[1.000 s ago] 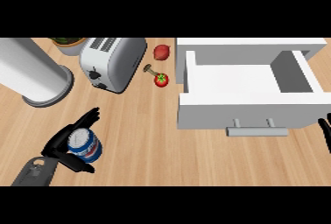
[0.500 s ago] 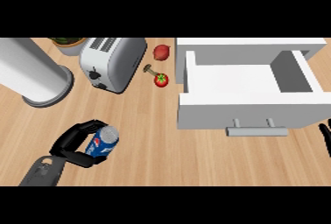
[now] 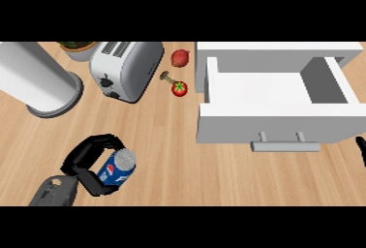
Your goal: Pick up the can, place it into the drawer and close the drawer
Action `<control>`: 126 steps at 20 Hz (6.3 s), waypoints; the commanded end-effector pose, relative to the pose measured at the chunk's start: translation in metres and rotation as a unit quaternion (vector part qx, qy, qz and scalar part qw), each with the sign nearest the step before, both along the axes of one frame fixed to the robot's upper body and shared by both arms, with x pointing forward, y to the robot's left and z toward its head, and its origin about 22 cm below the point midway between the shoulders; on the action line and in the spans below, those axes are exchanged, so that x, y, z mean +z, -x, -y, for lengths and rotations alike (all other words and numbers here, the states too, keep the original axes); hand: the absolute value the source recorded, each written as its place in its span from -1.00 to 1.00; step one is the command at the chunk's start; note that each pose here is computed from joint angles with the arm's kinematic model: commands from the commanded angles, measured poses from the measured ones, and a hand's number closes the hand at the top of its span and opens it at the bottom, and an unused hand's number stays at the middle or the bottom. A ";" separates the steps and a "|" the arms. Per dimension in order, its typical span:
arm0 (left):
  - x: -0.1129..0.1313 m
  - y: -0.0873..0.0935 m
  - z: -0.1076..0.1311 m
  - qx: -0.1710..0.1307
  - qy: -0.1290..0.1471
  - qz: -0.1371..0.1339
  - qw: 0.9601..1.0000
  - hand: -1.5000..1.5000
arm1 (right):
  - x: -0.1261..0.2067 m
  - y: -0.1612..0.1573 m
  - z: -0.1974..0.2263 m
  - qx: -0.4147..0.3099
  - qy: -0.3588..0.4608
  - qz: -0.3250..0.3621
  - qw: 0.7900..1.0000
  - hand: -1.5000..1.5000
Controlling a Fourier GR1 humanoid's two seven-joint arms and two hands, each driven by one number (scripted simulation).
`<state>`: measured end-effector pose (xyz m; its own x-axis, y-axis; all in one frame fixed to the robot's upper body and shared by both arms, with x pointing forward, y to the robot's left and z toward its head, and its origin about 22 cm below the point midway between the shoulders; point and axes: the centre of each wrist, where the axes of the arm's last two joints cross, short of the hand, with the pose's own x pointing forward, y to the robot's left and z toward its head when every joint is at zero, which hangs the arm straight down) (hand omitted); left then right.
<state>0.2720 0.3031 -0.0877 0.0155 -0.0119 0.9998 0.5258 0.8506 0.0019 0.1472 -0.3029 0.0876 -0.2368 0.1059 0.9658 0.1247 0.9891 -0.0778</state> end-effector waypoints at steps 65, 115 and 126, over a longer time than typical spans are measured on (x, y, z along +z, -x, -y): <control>0.326 -0.146 0.324 0.213 -0.061 0.139 0.965 1.00 | 0.006 -0.022 -0.008 0.004 0.002 0.009 1.000 -1.00; 0.259 -0.156 0.312 0.324 -0.082 0.136 0.933 -1.00 | 0.054 -0.028 -0.010 0.026 0.180 0.088 0.979 -1.00; 0.267 -0.153 0.317 0.330 -0.050 0.152 0.930 -1.00 | 0.060 -0.050 -0.026 0.009 0.341 0.115 0.933 -1.00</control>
<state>0.4254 -0.0139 0.1797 -0.2181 -0.1901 0.9572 -0.1242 0.9783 0.1660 0.1875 -0.2804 0.1489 -0.4426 0.5827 0.6816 0.1736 0.8014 -0.5723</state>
